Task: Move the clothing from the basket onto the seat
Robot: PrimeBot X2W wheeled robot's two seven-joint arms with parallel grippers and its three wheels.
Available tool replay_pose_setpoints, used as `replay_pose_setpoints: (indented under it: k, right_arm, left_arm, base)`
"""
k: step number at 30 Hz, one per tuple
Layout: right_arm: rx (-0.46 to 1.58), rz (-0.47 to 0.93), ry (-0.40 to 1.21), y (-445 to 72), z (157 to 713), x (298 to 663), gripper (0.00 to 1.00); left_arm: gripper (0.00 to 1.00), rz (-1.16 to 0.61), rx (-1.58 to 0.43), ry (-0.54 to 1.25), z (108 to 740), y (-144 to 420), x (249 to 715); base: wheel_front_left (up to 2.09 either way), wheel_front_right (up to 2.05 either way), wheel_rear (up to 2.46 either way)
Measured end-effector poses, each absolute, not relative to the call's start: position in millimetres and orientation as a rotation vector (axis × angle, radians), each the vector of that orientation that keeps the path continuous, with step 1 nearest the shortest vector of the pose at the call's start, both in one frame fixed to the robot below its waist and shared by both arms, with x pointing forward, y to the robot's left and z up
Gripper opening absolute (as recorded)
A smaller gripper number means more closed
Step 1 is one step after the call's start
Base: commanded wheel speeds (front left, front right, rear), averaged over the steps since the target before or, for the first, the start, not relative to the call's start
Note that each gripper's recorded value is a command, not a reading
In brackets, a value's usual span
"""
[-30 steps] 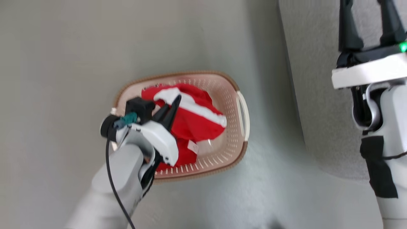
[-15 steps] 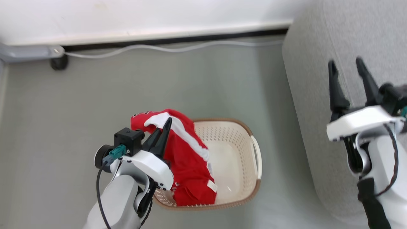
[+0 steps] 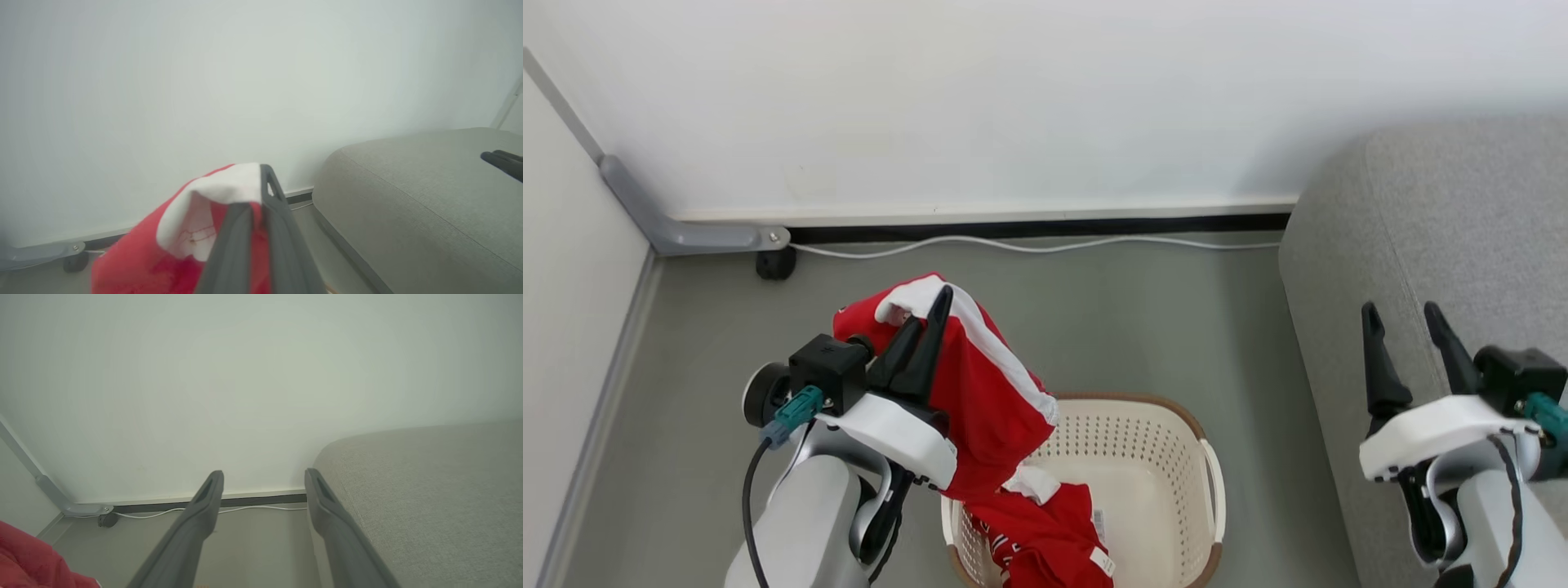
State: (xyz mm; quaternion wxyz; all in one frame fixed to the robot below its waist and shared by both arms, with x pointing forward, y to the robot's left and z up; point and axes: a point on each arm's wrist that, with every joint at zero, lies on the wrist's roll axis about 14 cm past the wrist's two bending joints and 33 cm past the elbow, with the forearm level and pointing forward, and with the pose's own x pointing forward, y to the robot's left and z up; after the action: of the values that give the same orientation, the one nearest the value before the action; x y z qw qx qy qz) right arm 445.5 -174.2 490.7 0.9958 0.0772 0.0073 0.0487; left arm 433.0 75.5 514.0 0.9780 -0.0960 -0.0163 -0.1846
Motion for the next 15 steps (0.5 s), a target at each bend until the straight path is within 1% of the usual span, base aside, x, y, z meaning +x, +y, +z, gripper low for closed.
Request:
replay_pose_setpoints:
  k: [7,11,15]
  right_arm:
    - [0.174,0.109,0.035,-164,485,427,1.00]
    - [0.178,0.108,0.031,-164,486,425,1.00]
    - [0.180,0.113,0.035,-161,485,424,1.00]
  left_arm:
    - [0.00,-0.406,-0.132,-0.178,563,79,420]
    - [0.00,-0.425,-0.118,-0.265,593,78,416]
    - [0.00,-0.474,-0.116,-0.344,619,65,408]
  base:
    - [0.00,0.00,0.00]
    - [0.00,0.00,0.00]
    - [0.00,0.00,0.00]
